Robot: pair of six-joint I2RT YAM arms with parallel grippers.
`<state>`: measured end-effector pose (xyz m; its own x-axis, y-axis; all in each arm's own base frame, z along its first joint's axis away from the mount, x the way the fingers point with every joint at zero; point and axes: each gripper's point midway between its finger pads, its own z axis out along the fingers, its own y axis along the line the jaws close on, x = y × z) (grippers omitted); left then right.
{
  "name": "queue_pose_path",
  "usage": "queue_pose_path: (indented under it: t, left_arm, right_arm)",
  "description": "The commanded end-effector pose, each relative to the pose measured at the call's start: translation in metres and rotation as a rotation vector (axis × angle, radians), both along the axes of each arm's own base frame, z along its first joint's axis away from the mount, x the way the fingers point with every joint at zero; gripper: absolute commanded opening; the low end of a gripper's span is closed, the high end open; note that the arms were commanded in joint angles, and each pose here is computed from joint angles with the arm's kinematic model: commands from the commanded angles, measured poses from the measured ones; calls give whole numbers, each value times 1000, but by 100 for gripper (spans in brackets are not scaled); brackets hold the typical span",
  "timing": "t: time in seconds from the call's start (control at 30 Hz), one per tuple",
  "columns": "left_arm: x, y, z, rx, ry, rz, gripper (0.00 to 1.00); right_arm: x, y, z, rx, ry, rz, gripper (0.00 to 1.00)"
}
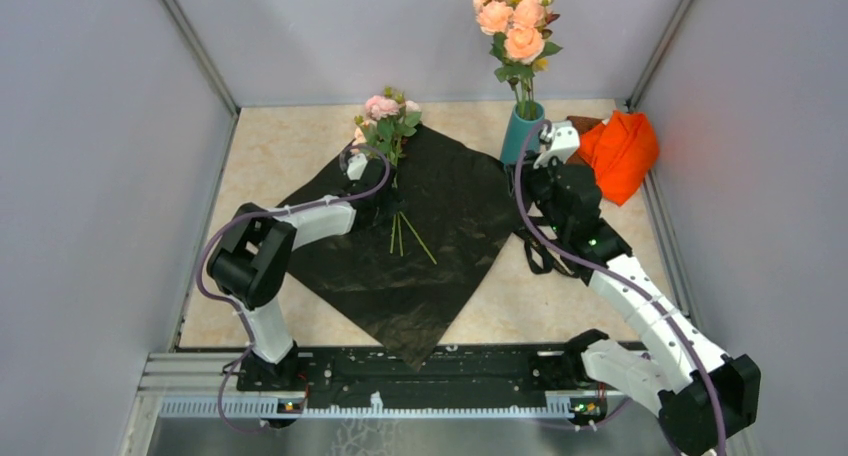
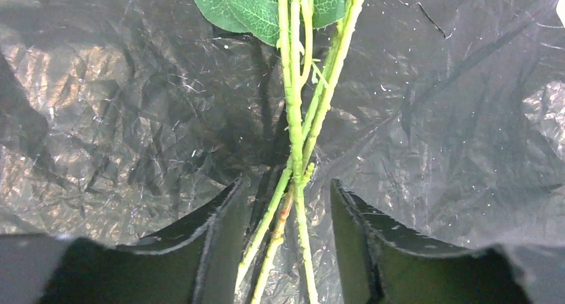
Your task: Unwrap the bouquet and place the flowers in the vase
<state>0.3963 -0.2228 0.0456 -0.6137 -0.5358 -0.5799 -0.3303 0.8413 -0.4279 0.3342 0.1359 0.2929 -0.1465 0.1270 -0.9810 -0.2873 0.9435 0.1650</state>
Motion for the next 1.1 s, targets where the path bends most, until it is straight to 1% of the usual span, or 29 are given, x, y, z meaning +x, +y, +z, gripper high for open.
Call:
queue_pose_path:
  t: [0.0,0.07,0.17,0.23,0.4,0.53,0.67,0.73,0.87,1.07]
  left_arm:
    - [17,-10,8,-57,-37,34,49]
    - [18,-12,8,-60,-33,31,36]
    - [20,-14,7,-62,-36,21,12]
    - [21,-16,7,-62,-41,13,1]
    - [22,-17,9,-57,-42,-7,0]
    - [21,-16,28,-43,-78,-30,0]
    - [22,-15,64,3,-170,-63,0]
    - [20,-15,83,38,-215,-89,0]
    - [12,-17,123,67,-313,-143,0]
    - [-15,-23,152,85,-443,-281,0]
  right_arm:
    - [-7,13,-5,3,-6,19,25]
    - [-9,18,-11,-1,3,30,25]
    - [-10,21,-13,-7,8,36,25]
    - [-11,22,-15,-11,11,39,25]
    - [-11,24,-20,-21,20,41,25]
    - [-10,31,-30,-32,40,60,25]
    - [-9,40,-40,-44,58,74,25]
    - [-8,46,-43,-47,65,85,25]
    - [-7,60,-49,-58,77,110,25]
    - [-4,85,-55,-78,98,150,25]
